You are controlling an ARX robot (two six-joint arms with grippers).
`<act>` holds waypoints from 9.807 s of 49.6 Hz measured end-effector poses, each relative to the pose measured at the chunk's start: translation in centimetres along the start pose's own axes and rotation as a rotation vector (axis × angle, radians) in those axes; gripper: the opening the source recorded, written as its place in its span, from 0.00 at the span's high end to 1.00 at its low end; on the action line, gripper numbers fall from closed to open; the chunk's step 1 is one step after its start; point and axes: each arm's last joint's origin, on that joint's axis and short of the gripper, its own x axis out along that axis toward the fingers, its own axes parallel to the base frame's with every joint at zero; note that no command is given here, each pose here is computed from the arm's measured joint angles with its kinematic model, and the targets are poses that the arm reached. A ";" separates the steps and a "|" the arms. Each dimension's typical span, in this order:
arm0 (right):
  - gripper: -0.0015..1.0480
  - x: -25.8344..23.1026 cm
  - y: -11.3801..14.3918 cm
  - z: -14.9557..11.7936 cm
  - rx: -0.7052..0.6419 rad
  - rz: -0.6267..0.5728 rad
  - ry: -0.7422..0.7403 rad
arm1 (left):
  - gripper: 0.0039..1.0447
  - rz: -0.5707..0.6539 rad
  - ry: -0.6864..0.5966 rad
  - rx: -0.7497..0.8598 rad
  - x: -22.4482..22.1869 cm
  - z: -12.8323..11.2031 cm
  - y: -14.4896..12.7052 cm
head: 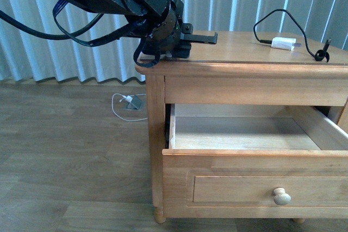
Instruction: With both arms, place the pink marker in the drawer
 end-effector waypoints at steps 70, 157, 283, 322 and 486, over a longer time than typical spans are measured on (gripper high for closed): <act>0.08 0.0 0.0 0.0 0.000 0.000 0.000 | 0.50 -0.491 -0.013 0.261 -5.3 -11.1 -1.5; 0.08 0.0 0.0 0.0 0.000 -0.001 0.000 | 0.96 0.163 -0.358 -0.073 -34.7 -20.4 13.2; 0.08 28.5 -4.7 -0.2 -0.012 -0.235 0.093 | 0.05 0.165 -0.377 -0.067 -35.7 -21.9 12.9; 0.08 29.9 -5.9 -0.4 0.035 -0.290 -0.021 | 0.05 0.164 -0.377 -0.067 -35.7 -21.9 12.9; 0.42 -2.9 -1.4 -7.4 -0.296 -0.264 -0.402 | 0.05 0.165 -0.377 -0.067 -35.7 -21.9 12.9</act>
